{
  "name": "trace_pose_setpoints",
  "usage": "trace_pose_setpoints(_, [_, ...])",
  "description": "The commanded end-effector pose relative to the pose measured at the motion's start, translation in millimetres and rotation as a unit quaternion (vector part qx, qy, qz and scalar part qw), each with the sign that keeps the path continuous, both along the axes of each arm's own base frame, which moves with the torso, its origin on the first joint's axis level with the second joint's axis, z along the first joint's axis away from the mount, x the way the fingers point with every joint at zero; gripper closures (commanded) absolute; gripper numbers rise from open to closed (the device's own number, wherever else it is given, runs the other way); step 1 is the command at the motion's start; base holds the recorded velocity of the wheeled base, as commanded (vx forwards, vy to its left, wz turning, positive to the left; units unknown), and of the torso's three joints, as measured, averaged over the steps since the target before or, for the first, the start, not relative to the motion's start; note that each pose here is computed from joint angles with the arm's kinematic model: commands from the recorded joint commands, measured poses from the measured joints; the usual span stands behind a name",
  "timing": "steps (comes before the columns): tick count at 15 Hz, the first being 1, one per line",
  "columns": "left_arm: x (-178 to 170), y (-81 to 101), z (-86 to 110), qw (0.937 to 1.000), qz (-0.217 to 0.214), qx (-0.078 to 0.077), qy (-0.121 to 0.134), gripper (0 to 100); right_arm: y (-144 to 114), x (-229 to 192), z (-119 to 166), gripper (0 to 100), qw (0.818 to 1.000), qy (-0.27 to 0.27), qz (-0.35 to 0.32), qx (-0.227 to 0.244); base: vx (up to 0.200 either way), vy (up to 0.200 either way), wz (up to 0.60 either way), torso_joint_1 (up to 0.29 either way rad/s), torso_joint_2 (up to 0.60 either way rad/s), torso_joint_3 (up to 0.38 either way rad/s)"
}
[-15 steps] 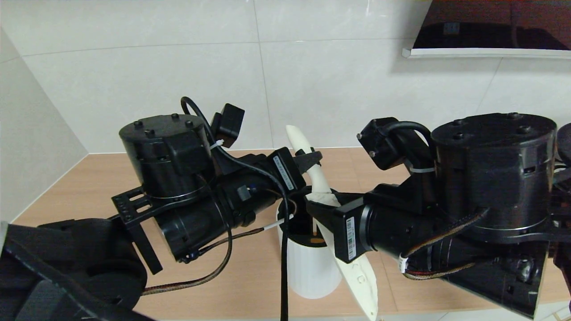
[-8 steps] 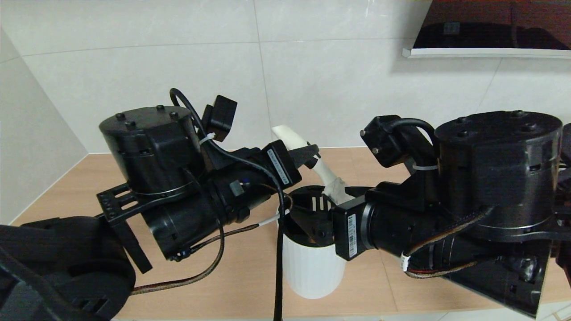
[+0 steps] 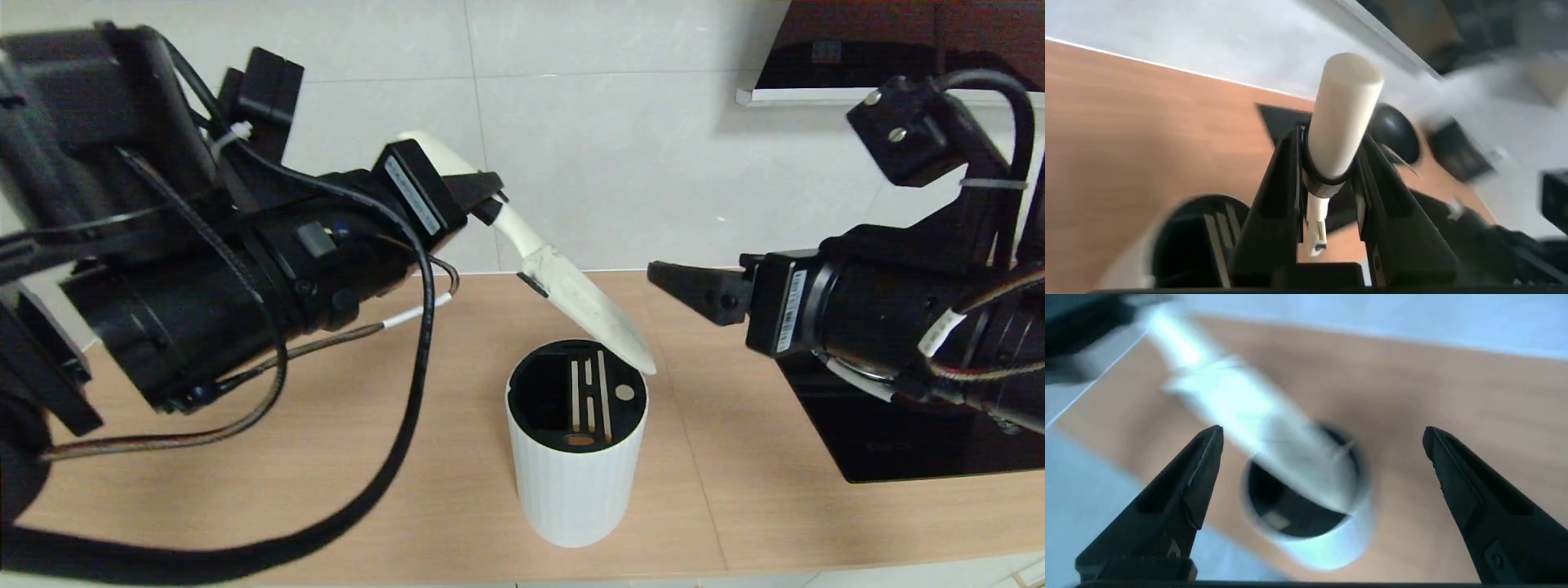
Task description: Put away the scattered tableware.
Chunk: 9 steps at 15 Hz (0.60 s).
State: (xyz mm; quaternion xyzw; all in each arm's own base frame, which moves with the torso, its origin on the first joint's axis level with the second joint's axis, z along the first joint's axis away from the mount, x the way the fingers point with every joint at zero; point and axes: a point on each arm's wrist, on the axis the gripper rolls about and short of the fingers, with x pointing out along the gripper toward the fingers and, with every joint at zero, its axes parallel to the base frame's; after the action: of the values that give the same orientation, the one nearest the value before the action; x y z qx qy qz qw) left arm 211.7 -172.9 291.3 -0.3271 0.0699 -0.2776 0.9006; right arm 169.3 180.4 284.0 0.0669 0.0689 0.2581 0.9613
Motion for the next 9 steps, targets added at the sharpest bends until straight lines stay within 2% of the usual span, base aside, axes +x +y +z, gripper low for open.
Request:
trace_pose_setpoints(1, [-15.3, 16.5, 35.2, 0.9988, 0.029, -0.025, -0.032, 100, -19.6, -1.3, 15.2, 0, 0.999, -0.022, -0.025, 0.021, 0.000, 0.000, 0.00, 0.000, 0.00, 0.000])
trace_pose_setpoints(2, [-16.7, 17.9, 36.4, 0.9986, 0.033, -0.022, -0.035, 100, -20.7, -0.9, 15.6, 0, 0.999, -0.022, -0.028, 0.022, 0.000, 0.000, 0.00, 0.000, 0.00, 0.000])
trace_pose_setpoints(3, [-21.4, 22.0, 40.6, 0.9969, 0.056, 0.000, -0.056, 100, -22.1, 2.3, 14.5, 0, 0.999, -0.021, -0.035, 0.020, 0.000, 0.000, 0.00, 0.000, 0.00, 0.000])
trace_pose_setpoints(4, [-21.8, 21.7, 39.7, 0.9951, 0.078, 0.016, -0.060, 100, -21.2, 3.3, 13.3, 0, 0.999, -0.019, -0.035, 0.018, 0.000, 0.000, 0.00, 0.000, 0.00, 0.000])
trace_pose_setpoints(7, [-27.4, 3.7, 27.1, 0.9872, 0.123, 0.085, -0.055, 100, -18.9, 5.5, 9.4, 0, 0.999, -0.013, -0.035, 0.012, 0.000, 0.000, 0.00, 0.000, 0.00, 0.000])
trace_pose_setpoints(8, [-28.5, 1.8, 26.3, 0.9868, 0.123, 0.090, -0.055, 100, -18.9, 5.5, 9.4, 0, 0.999, -0.013, -0.035, 0.012, 0.000, 0.000, 0.00, 0.000, 0.00, 0.000])
trace_pose_setpoints(9, [-28.0, -5.2, 18.8, 0.9825, 0.127, 0.123, -0.059, 100, -19.6, 4.9, 10.1, 0, 0.999, -0.015, -0.035, 0.013, 0.000, 0.000, 0.00, 0.000, 0.00, 0.000])
